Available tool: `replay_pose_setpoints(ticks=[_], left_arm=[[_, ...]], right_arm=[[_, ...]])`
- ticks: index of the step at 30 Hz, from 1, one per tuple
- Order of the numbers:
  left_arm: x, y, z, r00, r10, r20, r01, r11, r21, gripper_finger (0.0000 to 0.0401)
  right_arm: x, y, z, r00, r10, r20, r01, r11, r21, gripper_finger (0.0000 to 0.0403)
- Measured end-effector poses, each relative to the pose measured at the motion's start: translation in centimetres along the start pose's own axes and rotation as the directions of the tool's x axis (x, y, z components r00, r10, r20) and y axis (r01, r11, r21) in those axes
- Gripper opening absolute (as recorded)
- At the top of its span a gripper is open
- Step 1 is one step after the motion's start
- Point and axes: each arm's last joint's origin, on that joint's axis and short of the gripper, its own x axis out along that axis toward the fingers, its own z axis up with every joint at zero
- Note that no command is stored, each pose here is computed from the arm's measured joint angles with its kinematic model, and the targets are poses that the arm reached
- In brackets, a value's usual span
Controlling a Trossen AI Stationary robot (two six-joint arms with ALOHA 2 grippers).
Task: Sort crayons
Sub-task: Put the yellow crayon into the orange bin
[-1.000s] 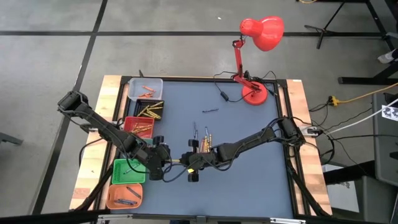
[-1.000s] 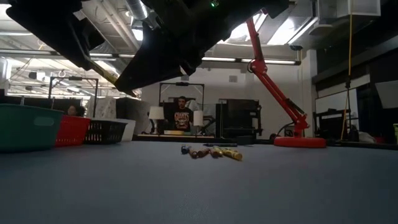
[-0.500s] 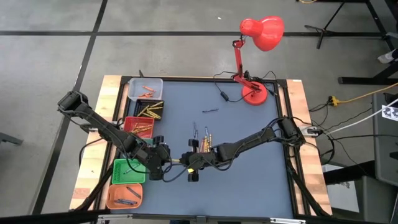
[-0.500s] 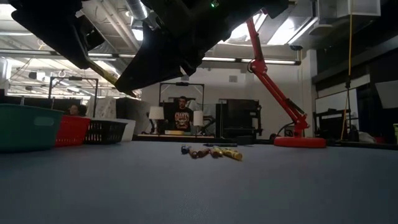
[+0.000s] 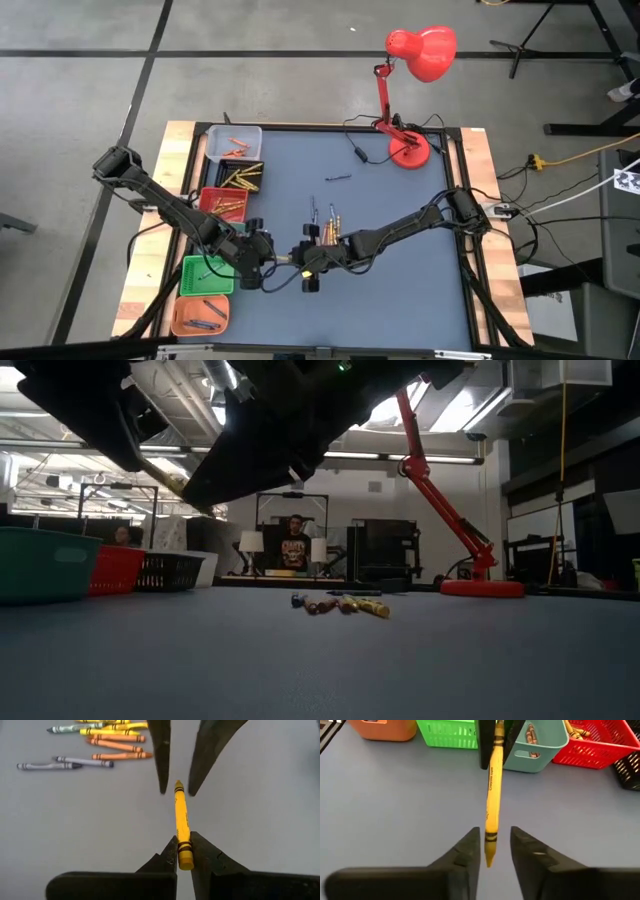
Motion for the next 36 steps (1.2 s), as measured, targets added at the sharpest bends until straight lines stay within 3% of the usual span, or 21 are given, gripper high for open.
replay_pose_setpoints(ticks=[5, 13, 18, 23, 28, 36], left_arm=[[0.0, 0.5, -0.7, 0.996, 0.067, -0.064, -0.068, 0.997, -0.019, 0.0011], [-0.2, 1.4, -1.2, 0.967, 0.252, -0.045, -0.253, 0.967, -0.02, 0.0011], [-0.7, 2.6, -1.8, 0.885, 0.466, 0.003, -0.464, 0.882, -0.079, 0.0011], [-2.7, 4.2, -3.0, 0.814, 0.576, -0.076, -0.581, 0.799, -0.157, 0.0012], [-5.2, 5.7, -4.2, 0.784, 0.586, -0.204, -0.62, 0.747, -0.239, 0.0012], [-7.1, 6.5, -5.6, 0.751, 0.496, -0.436, -0.635, 0.725, -0.267, 0.0012]], right_arm=[[0.0, -0.1, -0.6, 0.998, -0.008, -0.065, 0.006, 1.0, -0.018, 0.0137], [-0.4, -0.3, -2.7, 0.962, -0.02, -0.271, 0.035, 0.998, 0.051, 0.0138], [-0.6, -0.4, -3.4, 0.939, -0.032, -0.343, 0.063, 0.995, 0.081, 0.0139], [-0.6, -0.4, -3.4, 0.938, -0.031, -0.345, 0.063, 0.995, 0.081, 0.0138], [-0.6, -0.4, -3.4, 0.938, -0.031, -0.344, 0.063, 0.995, 0.082, 0.0138], [-0.6, -0.6, -3.2, 0.939, -0.074, -0.336, 0.102, 0.993, 0.066, 0.0138]])
